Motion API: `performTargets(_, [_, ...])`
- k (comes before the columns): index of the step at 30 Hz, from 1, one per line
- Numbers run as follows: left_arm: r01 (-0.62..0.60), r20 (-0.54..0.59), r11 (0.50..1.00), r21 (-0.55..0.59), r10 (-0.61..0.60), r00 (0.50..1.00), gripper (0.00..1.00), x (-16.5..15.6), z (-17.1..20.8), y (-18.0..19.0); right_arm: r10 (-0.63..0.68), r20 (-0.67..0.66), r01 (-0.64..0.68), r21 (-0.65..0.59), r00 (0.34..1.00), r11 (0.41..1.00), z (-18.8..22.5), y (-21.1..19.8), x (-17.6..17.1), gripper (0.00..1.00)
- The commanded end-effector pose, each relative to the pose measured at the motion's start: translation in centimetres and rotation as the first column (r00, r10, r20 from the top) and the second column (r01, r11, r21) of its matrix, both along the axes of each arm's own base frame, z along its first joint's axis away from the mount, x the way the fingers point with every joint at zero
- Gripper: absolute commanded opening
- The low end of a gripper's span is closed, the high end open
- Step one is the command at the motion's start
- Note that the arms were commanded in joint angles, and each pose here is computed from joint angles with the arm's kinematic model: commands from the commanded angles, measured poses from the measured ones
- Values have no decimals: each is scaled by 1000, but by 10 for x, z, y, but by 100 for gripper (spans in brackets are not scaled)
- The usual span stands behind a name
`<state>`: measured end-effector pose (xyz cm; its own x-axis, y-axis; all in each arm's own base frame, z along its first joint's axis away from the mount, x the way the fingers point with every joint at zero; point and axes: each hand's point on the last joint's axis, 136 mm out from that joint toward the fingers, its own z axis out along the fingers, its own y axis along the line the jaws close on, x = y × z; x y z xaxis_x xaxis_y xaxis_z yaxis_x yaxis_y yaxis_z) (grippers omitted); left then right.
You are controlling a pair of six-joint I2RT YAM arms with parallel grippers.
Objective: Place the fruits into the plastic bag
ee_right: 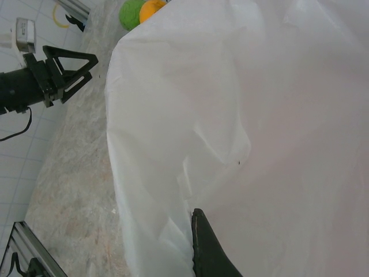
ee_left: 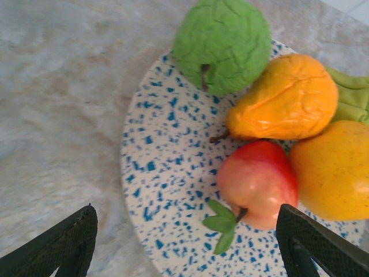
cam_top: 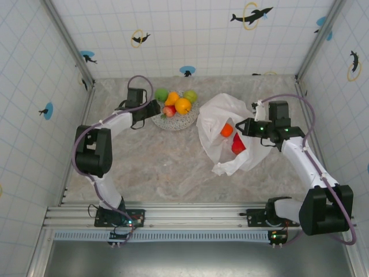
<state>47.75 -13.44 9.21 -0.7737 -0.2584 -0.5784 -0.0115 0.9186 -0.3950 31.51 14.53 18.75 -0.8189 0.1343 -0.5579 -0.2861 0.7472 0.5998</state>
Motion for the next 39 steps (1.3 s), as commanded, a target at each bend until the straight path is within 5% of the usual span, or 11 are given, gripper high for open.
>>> performTargets(1, [118,22,991,-62,-117,993,82,5,5,-20,12,29,-11,-17,1000,1000,11,2,5,0])
performTargets(18, [244,3,949,-201,-249,969,82,15,-19,-58,8,27,-7,-30,1000,1000,10,1,6,0])
performTargets(39, [258,-44,931,-257,-278,960,69,20,-44,-73,7,21,-6,-52,1000,999,5,-1,5,0])
